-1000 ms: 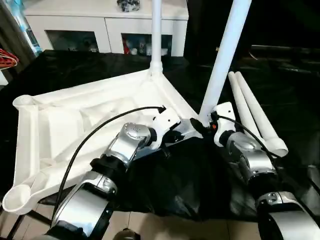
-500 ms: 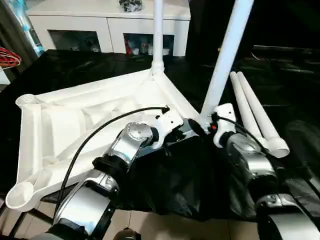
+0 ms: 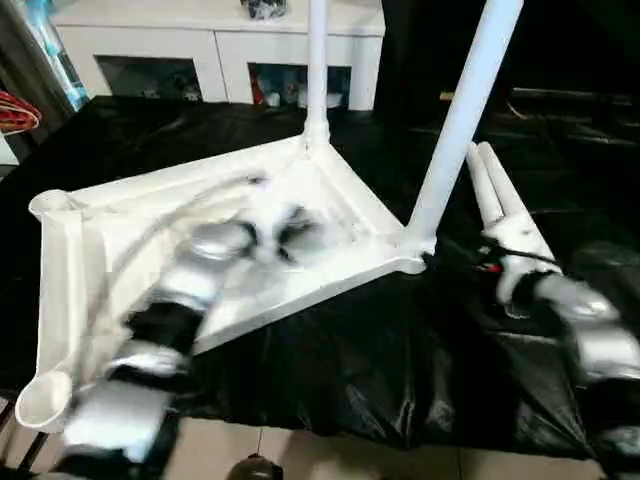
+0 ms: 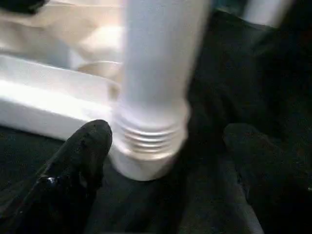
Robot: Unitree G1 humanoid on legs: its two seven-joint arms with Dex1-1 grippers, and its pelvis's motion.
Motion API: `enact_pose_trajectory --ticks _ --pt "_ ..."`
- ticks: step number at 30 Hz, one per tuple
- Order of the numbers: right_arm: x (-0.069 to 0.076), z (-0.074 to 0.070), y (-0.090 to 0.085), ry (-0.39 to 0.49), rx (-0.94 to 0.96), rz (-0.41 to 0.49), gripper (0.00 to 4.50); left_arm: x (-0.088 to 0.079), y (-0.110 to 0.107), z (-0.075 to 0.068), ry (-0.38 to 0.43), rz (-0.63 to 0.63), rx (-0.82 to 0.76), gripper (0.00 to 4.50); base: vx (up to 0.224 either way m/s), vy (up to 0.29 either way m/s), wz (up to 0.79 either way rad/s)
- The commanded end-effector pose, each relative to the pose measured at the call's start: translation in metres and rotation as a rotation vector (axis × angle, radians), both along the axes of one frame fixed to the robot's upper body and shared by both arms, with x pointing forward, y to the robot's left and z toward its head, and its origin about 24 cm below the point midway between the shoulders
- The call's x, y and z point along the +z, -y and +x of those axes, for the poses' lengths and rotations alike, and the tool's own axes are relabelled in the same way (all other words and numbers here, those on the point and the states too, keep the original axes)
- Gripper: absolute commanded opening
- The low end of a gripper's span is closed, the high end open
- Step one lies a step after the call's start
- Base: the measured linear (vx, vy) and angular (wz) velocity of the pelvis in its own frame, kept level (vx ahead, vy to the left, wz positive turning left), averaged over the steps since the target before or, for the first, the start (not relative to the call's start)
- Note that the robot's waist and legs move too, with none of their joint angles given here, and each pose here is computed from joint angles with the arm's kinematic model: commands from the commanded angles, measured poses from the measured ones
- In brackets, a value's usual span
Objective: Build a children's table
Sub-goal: Rotate leg to tighten, then rotate table base
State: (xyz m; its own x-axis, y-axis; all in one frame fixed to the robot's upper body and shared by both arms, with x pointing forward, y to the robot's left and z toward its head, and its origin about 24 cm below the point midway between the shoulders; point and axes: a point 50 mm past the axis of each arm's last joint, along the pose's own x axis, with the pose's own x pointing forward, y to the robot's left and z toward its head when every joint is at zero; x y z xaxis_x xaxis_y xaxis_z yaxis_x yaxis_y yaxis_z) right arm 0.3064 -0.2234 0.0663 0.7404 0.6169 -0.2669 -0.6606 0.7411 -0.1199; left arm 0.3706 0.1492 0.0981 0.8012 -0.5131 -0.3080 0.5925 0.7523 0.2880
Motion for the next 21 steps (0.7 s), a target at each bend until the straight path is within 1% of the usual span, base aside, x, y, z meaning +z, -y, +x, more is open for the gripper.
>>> enact_pose_trajectory --ticks 1,2,5,6,7,8,9,10,12,13,14,16,17,18,19,20,21 --pt "0.003 -0.006 -0.005 -0.028 0.08 -0.002 4.17 0.012 -0.023 0.003 0.037 0.027 0.119 1.49 0.0 0.0 0.0" --pt "0.003 -0.01 -0.007 -0.038 0.115 -0.015 4.17 0.017 -0.04 0.002 0.048 0.069 0.177 1.49 0.0 0.0 0.0" --pt "0.003 -0.016 -0.011 -0.066 0.175 -0.025 4.17 0.024 -0.072 -0.003 0.047 0.16 0.266 1.49 0.0 0.0 0.0" --pt "0.003 -0.018 -0.012 -0.069 0.187 -0.03 4.17 0.025 -0.079 -0.005 0.042 0.183 0.284 1.49 0.0 0.0 0.0" --pt "0.003 -0.019 -0.013 -0.078 0.195 -0.033 3.99 0.026 -0.087 -0.007 0.03 0.205 0.303 1.52 0.0 0.0 0.0" --pt "0.002 -0.02 -0.015 -0.089 0.205 -0.038 3.88 0.026 -0.1 -0.012 0.006 0.244 0.337 1.34 0.0 0.0 0.0" --pt "0.002 -0.021 -0.016 -0.093 0.208 -0.039 3.88 0.026 -0.103 -0.013 0.0 0.254 0.347 1.34 0.0 0.0 0.0" --pt "0.0 -0.022 -0.02 -0.117 0.208 -0.043 3.77 0.027 -0.122 -0.02 -0.033 0.319 0.409 1.14 0.0 0.0 0.0" --pt "-0.002 -0.019 -0.022 -0.128 0.174 -0.056 3.68 0.025 -0.13 -0.023 -0.059 0.352 0.432 1.14 0.0 0.0 0.0" --pt "-0.004 -0.014 -0.022 -0.138 0.134 -0.067 3.43 0.021 -0.135 -0.026 -0.082 0.378 0.435 1.01 0.0 0.0 0.0" --pt "-0.004 -0.014 -0.022 -0.138 0.134 -0.067 3.43 0.021 -0.135 -0.026 -0.082 0.378 0.435 1.01 0.0 0.0 0.0" --pt "-0.006 -0.011 -0.024 -0.148 0.108 -0.068 3.32 0.016 -0.137 -0.028 -0.109 0.415 0.424 0.77 0.0 0.0 0.0" --pt "-0.007 -0.01 -0.024 -0.15 0.102 -0.067 3.18 0.014 -0.137 -0.029 -0.12 0.432 0.416 0.72 0.0 0.0 0.0" --pt "-0.008 -0.008 -0.027 -0.153 0.1 -0.067 3.18 0.009 -0.137 -0.031 -0.141 0.446 0.407 0.72 0.0 0.0 0.0" --pt "-0.008 -0.005 -0.031 -0.15 0.101 -0.073 3.07 0.004 -0.137 -0.033 -0.17 0.463 0.388 0.69 0.0 0.0 0.0" --pt "-0.009 -0.002 -0.035 -0.149 0.099 -0.076 2.95 0.0 -0.136 -0.034 -0.193 0.478 0.37 0.44 0.0 0.0 0.0" --pt "-0.01 0.0 -0.038 -0.149 0.096 -0.078 2.95 -0.002 -0.135 -0.035 -0.206 0.488 0.358 0.44 0.0 0.0 0.0"
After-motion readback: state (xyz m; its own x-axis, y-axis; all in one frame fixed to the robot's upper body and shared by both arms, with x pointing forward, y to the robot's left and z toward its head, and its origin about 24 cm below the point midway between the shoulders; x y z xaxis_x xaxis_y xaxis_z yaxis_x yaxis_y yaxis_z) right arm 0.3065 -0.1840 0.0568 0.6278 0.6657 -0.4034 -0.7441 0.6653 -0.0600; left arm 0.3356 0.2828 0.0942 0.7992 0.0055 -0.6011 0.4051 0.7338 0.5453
